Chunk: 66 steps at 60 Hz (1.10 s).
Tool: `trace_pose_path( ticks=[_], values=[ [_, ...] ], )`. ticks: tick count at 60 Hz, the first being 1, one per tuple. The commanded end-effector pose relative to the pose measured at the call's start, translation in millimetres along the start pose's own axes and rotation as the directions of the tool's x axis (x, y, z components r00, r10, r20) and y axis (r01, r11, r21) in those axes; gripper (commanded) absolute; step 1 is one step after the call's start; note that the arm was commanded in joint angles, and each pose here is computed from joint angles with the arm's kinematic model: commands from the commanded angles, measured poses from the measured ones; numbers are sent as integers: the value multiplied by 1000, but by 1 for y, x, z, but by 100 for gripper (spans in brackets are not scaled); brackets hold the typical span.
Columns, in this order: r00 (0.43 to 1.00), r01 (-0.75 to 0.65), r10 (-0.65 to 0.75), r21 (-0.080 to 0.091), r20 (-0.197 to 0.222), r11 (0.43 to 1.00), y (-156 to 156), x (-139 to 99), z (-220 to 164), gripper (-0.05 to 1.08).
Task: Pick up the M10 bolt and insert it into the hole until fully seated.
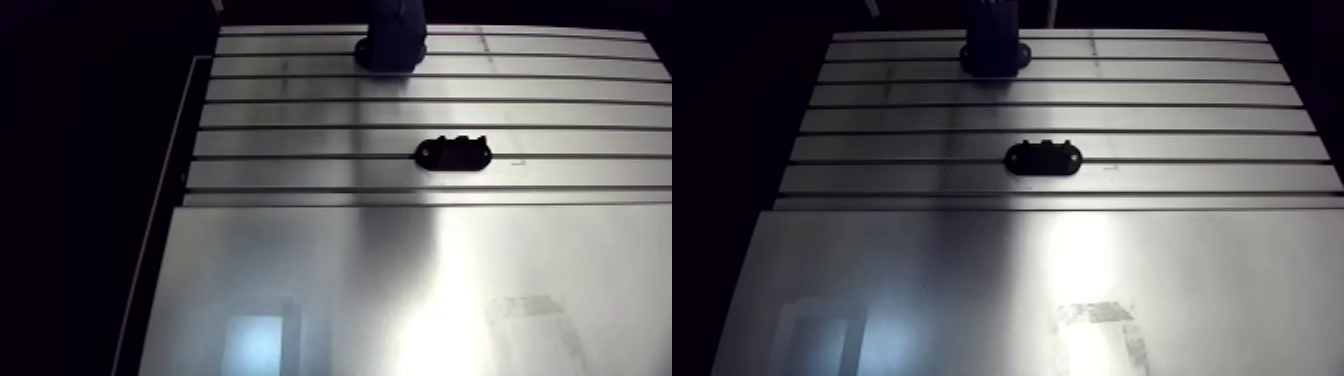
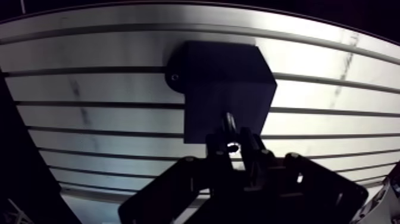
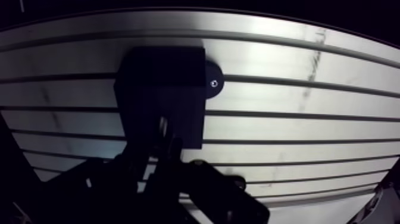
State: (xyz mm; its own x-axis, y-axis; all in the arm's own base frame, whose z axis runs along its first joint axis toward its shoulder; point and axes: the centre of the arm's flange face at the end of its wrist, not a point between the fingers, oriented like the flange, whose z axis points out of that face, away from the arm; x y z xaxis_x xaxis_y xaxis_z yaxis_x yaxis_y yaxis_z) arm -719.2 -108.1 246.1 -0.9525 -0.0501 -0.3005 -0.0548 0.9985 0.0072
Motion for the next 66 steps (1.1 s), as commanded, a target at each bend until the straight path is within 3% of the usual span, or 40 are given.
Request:
trace_pose_path(
  ticks=[1,13,15,17,18,19,20,21,40,49,58,66],
  values=[
    [1000,-3,3,2,7,1000,1,-2,4,108],
    [1000,-2,2,0,6,1000,0,-2,3,106],
    [1000,-2,2,-3,3,1000,0,-2,2,94],
    [1000,-2,2,-3,3,1000,0,-2,2,94],
    [1000,-2,2,-6,4,1000,0,-2,2,74],
    [1000,-2,2,-6,3,1000,0,-3,1,38],
    [1000,-2,2,-6,3,1000,0,-3,1,38],
    [1000,1,-1,-10,1,1000,1,-3,0,3],
    [1000,1,-1,-6,-3,1000,1,-7,-2,0],
    [1000,1,-1,-8,-26,1000,2,-8,-10,0],
    [998,-3,2,-11,-63,1000,2,-20,-35,0],
    [997,-3,3,-10,-71,1000,0,-37,-52,0]
  ],
)
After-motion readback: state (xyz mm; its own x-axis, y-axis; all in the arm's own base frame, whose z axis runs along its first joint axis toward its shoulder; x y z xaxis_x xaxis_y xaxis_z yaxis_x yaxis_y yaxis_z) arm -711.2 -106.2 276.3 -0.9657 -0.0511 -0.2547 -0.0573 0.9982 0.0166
